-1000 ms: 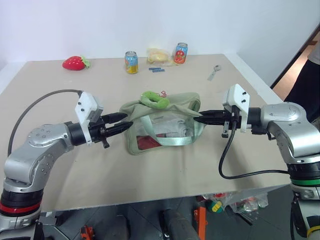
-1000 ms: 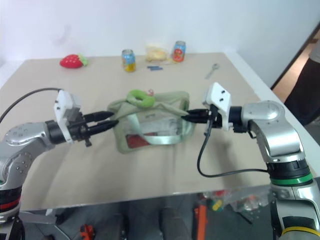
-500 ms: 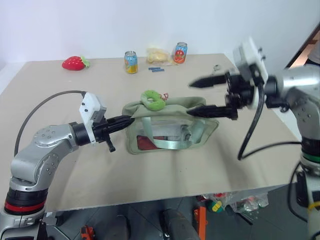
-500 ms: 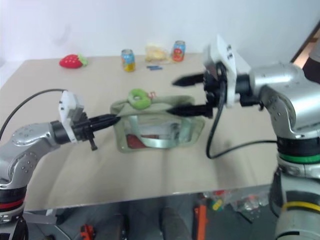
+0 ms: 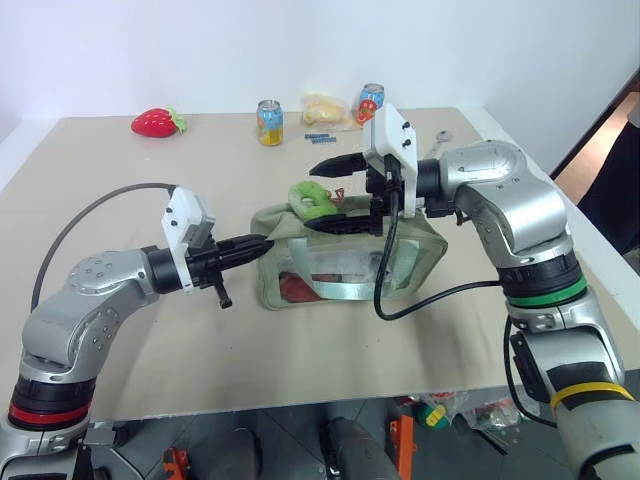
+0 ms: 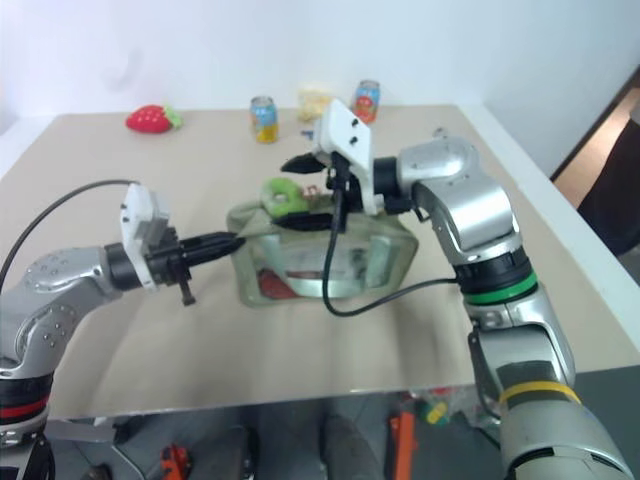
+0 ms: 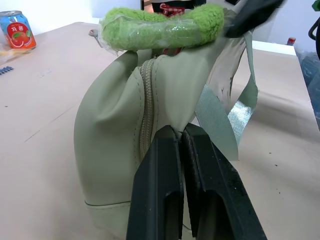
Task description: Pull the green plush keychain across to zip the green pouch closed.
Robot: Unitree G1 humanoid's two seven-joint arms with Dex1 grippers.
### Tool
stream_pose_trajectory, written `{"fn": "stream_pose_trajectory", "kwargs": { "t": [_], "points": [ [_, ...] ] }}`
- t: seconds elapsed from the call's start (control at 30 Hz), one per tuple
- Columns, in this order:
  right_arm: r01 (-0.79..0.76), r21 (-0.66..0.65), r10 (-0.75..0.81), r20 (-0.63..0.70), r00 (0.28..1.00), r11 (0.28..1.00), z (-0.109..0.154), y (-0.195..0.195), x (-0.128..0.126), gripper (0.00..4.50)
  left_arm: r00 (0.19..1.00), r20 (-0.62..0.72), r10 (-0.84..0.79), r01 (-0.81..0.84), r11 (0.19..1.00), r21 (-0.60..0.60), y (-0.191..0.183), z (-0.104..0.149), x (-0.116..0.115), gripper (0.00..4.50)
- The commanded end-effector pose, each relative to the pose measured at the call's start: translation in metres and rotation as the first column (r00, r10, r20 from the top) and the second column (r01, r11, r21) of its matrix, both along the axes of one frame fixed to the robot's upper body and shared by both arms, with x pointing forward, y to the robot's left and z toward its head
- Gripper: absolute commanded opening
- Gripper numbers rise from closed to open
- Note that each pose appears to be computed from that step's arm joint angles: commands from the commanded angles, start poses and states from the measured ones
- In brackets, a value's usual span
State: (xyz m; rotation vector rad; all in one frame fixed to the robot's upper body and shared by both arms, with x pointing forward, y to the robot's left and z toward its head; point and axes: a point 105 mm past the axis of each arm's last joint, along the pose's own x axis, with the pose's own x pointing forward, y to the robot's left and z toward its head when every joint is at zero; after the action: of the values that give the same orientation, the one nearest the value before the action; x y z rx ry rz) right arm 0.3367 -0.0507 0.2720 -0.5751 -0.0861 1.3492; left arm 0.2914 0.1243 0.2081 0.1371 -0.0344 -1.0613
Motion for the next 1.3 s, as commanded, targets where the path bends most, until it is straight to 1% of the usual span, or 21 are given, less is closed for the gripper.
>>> {"fn": "stream_pose_trajectory", "kwargs": {
  "t": [0.03,0.13,0.27,0.3,0.43,0.5,0.57,0.63,0.73,0.83,0.93,1.13,1.27,1.3],
  "points": [
    [-0.015,-0.022,0.016,0.024,1.0,1.0,0.002,-0.002,-0.003,2.64,1.0,-0.005,-0.009,0.009,1.0,0.029,-0.001,-0.005,-0.003,0.0],
    [-0.015,-0.026,0.015,0.01,1.0,1.0,-0.001,-0.004,-0.004,1.56,1.0,-0.005,-0.003,0.003,0.999,0.032,0.0,-0.005,-0.003,0.0],
    [-0.021,-0.028,0.021,0.002,1.0,0.999,-0.003,-0.004,-0.006,0.29,1.0,0.0,0.012,-0.012,0.999,0.038,0.003,-0.005,0.0,0.0],
    [-0.022,-0.029,0.022,0.002,1.0,0.999,-0.004,-0.005,-0.006,0.05,1.0,0.002,0.016,-0.016,0.999,0.039,0.003,-0.005,0.001,0.0],
    [-0.013,-0.034,0.014,0.015,1.0,0.999,-0.008,-0.011,-0.008,0.05,0.999,0.013,0.038,-0.038,0.998,0.045,0.005,-0.004,0.005,0.0],
    [-0.009,-0.025,0.01,0.034,0.999,1.0,-0.005,-0.014,-0.009,0.05,0.998,0.017,0.058,-0.059,0.997,0.041,0.006,-0.004,0.008,0.0],
    [0.0,0.016,-0.002,0.078,0.997,1.0,0.008,-0.018,-0.011,0.05,0.995,0.044,0.087,-0.089,0.995,0.04,0.005,0.0,0.013,0.0],
    [0.025,0.063,-0.033,0.136,0.99,0.998,0.027,-0.024,-0.011,0.05,0.99,0.082,0.112,-0.114,0.993,0.027,0.003,0.006,0.019,0.0],
    [0.086,0.114,-0.109,0.214,0.971,0.99,0.054,-0.04,-0.007,0.05,0.98,0.141,0.138,-0.142,0.99,0.017,0.002,0.017,0.025,0.0],
    [0.146,0.125,-0.174,0.253,0.952,0.981,0.065,-0.059,-0.005,0.05,0.974,0.174,0.148,-0.152,0.988,0.009,0.003,0.024,0.029,0.0],
    [0.215,0.111,-0.237,0.254,0.938,0.97,0.062,-0.078,-0.002,0.05,0.971,0.194,0.143,-0.147,0.989,0.009,0.002,0.026,0.03,0.0],
    [0.344,0.094,-0.356,0.22,0.908,0.934,0.044,-0.108,0.003,0.05,0.967,0.195,0.162,-0.167,0.986,0.01,0.002,0.024,0.033,0.0],
    [0.498,0.084,-0.504,0.206,0.839,0.863,0.032,-0.143,0.01,0.05,0.965,0.198,0.17,-0.175,0.984,0.008,0.004,0.023,0.033,0.0],
    [0.552,0.079,-0.556,0.206,0.805,0.83,0.03,-0.156,0.011,0.05,0.966,0.195,0.172,-0.177,0.984,0.009,0.006,0.022,0.032,0.0]
  ]
}}
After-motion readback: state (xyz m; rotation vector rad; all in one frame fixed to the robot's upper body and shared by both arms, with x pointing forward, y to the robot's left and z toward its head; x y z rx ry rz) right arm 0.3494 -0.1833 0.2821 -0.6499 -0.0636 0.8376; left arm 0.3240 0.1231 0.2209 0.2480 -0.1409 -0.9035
